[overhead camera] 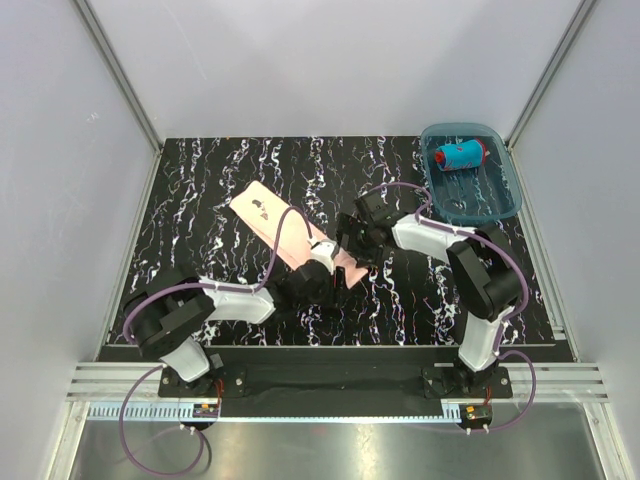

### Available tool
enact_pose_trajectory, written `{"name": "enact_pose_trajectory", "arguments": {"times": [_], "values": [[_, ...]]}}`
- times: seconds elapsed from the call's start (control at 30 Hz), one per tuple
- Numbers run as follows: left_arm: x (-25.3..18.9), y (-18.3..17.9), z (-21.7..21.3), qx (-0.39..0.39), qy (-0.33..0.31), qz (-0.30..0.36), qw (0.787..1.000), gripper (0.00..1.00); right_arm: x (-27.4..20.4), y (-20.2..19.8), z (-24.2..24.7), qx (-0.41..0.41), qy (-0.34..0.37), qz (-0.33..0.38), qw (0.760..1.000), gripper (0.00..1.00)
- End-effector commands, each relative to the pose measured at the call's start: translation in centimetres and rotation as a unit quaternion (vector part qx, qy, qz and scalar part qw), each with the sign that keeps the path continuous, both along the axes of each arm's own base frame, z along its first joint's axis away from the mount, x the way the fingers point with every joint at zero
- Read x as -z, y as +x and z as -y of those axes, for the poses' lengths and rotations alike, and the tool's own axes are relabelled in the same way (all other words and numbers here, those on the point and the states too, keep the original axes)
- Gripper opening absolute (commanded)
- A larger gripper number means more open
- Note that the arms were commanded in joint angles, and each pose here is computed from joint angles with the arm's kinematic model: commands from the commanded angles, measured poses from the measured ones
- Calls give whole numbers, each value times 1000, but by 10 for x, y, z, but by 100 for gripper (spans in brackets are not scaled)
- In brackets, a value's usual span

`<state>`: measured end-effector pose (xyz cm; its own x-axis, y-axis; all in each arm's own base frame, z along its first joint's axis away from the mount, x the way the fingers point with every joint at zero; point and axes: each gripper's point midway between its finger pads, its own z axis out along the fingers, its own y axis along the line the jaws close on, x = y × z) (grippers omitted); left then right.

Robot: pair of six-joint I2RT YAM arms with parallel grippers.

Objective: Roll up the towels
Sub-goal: Roll the towel

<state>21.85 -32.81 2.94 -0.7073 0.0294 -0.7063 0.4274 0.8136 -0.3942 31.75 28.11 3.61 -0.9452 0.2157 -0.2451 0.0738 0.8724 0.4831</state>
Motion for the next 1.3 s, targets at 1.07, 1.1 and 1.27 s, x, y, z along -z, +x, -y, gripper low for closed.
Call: {"name": "enact_pose_trajectory", "arguments": {"times": [1.07, 1.1, 1.27], "values": [[62, -6, -5, -63, 318, -22, 946, 50, -131, -68, 99, 47, -19, 122, 991, 100], [59, -8, -3, -59, 320, -16, 946, 51, -131, -69, 100, 47, -20, 123, 991, 100], [23, -1, -1, -64, 341, 34, 937, 57, -133, -74, 105, 48, -19, 127, 990, 100]]}}
